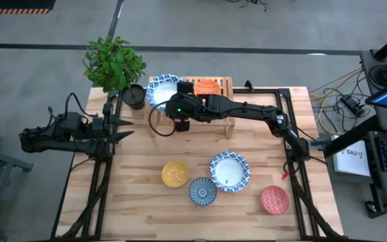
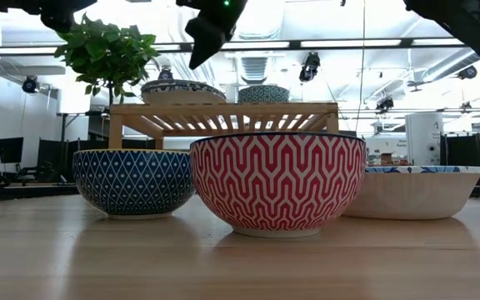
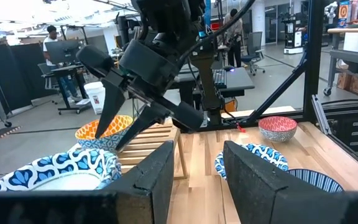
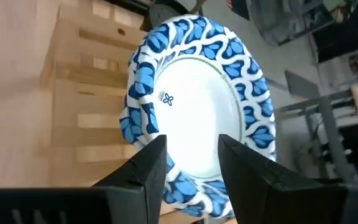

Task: Place and stack bowls onto a shelf
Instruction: Stack the white blue patterned bowl on top of the white blue patterned bowl on the shelf, then stack the yellow patterned bowl on top of the blue orange patterned bowl on the shelf

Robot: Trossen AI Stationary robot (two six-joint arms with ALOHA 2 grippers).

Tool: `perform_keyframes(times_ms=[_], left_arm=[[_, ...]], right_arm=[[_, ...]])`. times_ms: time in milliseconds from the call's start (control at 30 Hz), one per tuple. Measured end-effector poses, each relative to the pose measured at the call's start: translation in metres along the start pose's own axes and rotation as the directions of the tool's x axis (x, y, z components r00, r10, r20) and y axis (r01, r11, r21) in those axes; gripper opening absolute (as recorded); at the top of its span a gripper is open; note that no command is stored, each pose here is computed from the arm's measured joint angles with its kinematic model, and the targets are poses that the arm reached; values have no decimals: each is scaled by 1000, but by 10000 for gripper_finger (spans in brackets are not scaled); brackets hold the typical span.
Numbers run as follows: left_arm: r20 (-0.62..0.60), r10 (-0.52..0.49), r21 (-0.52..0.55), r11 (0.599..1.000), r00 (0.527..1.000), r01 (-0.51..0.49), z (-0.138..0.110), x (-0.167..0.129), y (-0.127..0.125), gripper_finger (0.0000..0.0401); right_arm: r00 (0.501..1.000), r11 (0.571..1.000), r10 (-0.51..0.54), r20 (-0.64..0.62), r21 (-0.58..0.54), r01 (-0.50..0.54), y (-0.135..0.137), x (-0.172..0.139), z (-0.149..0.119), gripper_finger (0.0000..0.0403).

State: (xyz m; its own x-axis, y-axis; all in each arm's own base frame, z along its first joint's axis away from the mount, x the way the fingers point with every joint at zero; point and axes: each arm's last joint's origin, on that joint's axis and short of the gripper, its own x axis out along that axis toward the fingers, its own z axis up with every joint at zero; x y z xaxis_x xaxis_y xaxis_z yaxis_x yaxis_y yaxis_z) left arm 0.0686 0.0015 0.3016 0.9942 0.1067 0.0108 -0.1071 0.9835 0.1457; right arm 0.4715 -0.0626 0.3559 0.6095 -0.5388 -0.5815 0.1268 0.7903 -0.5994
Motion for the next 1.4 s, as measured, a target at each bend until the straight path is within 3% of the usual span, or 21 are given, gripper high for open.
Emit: perform_keyframes(times_ms=[200,267,367,433,1000,1200,1400], left_arm=[[-2,0,0,1000,1000,0,0,0,0,123],[-3,0,1,1000,1000,0,0,0,0,123],[-11,-2,1,1000,1000,2,-1,0,0,123],[-19,-3,0,1000,1000,3,-2,0,0,123],[-62,-11,-30,1000,998,10,-1,17,-3,123],[-121,-24,-50,999,992,18,-4,28,-5,123],[-187,-84,-187,981,979,48,-13,39,-10,123]], right_arm=[[1000,995,12,8,101,-13,2,-2,1,134],[994,986,92,52,135,-99,2,-7,3,134],[951,940,266,159,175,-293,0,-18,6,130],[932,918,316,179,188,-348,-2,-28,6,124],[890,892,445,97,45,-450,45,-89,3,61],[897,905,403,179,69,-421,46,-101,-23,57],[878,911,349,327,101,-400,51,-113,-67,57]])
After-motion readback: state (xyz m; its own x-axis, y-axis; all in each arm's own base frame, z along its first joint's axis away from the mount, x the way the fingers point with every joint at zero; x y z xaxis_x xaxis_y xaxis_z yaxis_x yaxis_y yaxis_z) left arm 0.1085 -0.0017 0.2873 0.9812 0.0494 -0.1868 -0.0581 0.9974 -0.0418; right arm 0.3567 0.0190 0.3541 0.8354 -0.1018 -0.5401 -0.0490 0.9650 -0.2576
